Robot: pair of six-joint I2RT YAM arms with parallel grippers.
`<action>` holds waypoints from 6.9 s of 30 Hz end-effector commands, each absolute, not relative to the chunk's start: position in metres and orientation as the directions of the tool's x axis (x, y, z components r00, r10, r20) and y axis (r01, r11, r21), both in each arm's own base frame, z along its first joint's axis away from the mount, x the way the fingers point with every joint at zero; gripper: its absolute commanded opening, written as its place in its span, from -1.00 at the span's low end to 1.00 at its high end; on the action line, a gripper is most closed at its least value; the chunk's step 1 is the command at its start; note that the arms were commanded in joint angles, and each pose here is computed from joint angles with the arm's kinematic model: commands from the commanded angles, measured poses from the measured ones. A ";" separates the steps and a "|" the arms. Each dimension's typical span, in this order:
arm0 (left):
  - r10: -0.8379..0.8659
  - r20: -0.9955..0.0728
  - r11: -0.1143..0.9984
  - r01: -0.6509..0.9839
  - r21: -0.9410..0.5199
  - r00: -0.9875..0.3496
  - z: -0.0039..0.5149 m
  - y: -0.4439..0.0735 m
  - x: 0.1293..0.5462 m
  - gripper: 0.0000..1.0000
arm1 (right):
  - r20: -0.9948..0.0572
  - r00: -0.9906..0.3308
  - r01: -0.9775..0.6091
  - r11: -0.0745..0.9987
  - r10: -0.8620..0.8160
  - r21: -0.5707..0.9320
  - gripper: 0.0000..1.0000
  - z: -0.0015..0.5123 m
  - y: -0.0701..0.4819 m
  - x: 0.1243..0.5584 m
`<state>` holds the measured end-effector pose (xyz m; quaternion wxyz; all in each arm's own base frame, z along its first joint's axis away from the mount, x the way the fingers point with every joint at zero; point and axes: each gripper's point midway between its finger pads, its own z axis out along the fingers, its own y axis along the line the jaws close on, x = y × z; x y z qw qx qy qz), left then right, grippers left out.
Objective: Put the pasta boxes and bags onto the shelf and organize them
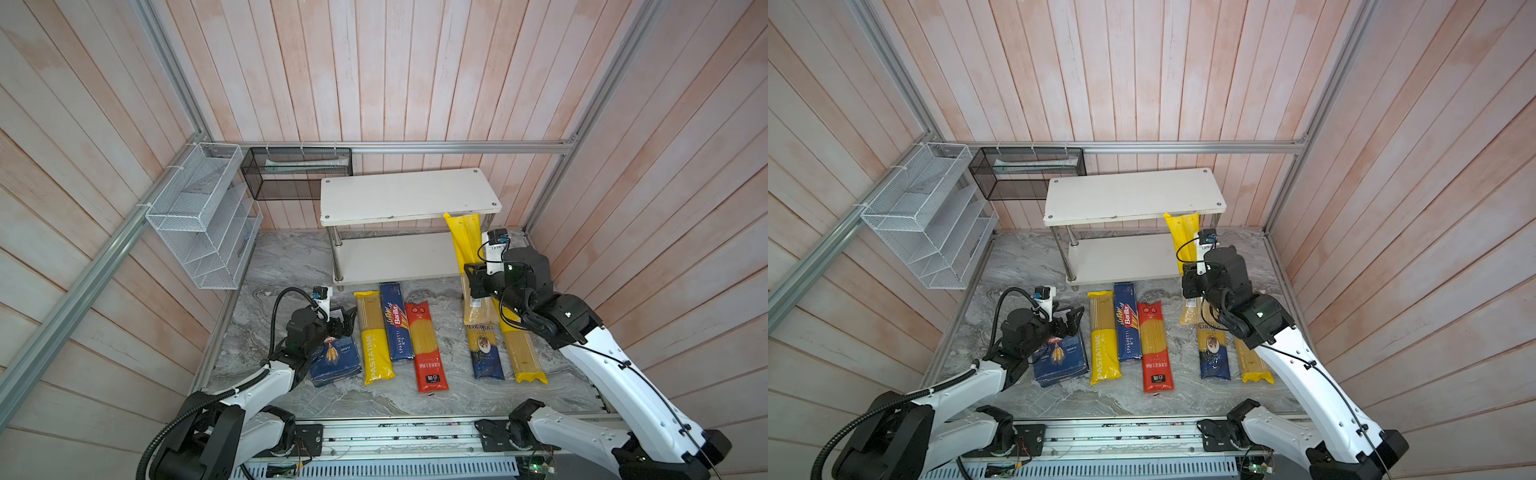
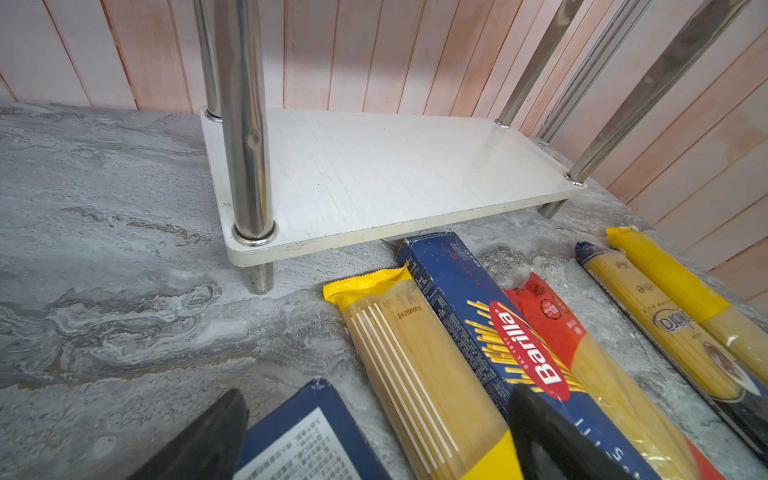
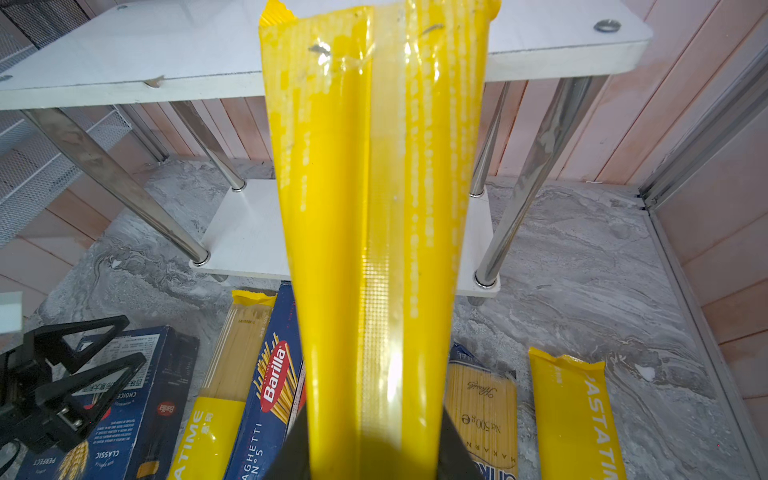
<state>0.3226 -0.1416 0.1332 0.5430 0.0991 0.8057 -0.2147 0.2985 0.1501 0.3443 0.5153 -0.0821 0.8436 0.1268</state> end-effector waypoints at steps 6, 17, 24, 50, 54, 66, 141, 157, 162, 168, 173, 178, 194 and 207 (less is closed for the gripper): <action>-0.074 -0.932 0.883 0.410 -0.227 -0.356 0.147 -0.145 0.328 0.99 | -0.972 -0.233 -0.278 0.957 0.012 0.079 -0.91 0.441 0.151 0.319; -0.069 -0.933 0.883 0.414 -0.222 -0.354 0.147 -0.147 0.329 0.99 | -0.986 -0.166 -0.269 0.961 0.024 0.069 -0.91 0.481 0.148 0.345; -0.060 -0.936 0.884 0.416 -0.211 -0.348 0.149 -0.149 0.330 0.99 | -0.993 -0.112 -0.226 0.972 0.044 0.068 -0.91 0.517 0.123 0.357; -0.050 -0.938 0.889 0.413 -0.198 -0.342 0.149 -0.148 0.328 0.99 | -0.988 -0.153 -0.178 0.984 -0.006 0.021 -0.91 0.519 0.095 0.458; -0.054 -0.936 0.883 0.420 -0.207 -0.348 0.148 -0.149 0.327 0.99 | -0.987 -0.158 -0.174 0.985 -0.011 0.017 -0.91 0.515 0.097 0.472; -0.057 -0.942 0.893 0.405 -0.197 -0.331 0.151 -0.145 0.326 0.99 | -0.985 -0.170 -0.186 0.982 -0.012 0.020 -0.90 0.504 0.108 0.517; -0.073 -0.946 0.895 0.398 -0.202 -0.316 0.155 -0.142 0.322 0.99 | -0.969 -0.242 -0.334 0.942 -0.053 0.032 0.14 0.465 0.158 0.367; -0.071 -0.944 0.887 0.412 -0.208 -0.323 0.155 -0.145 0.321 0.99 | -0.908 -0.417 -0.423 0.893 -0.045 0.150 0.21 0.338 0.176 0.327; -0.073 -0.947 0.890 0.407 -0.204 -0.314 0.157 -0.142 0.318 0.99 | -0.895 -0.430 -0.486 0.866 -0.122 0.116 0.25 0.287 0.209 0.281; -0.077 -0.948 0.885 0.416 -0.207 -0.309 0.160 -0.143 0.317 0.99 | -0.812 -0.583 -0.386 0.889 -0.028 0.247 0.38 0.205 0.204 0.249; -0.080 -0.945 0.876 0.430 -0.218 -0.316 0.158 -0.147 0.318 0.99 | -0.691 -0.720 -0.315 0.920 -0.071 0.234 0.47 0.142 0.198 0.225; -0.075 -0.943 0.877 0.429 -0.217 -0.325 0.155 -0.148 0.319 0.99 | -0.626 -0.774 -0.287 0.935 -0.097 0.210 0.54 0.108 0.209 0.216; -0.066 -0.941 0.885 0.417 -0.209 -0.331 0.153 -0.147 0.322 0.99 | -0.583 -0.795 -0.359 0.906 -0.169 0.226 0.76 0.059 0.227 0.236; -0.070 -0.940 0.875 0.432 -0.219 -0.334 0.153 -0.150 0.321 0.99 | -0.557 -0.795 -0.387 0.908 -0.240 0.162 0.76 0.050 0.225 0.244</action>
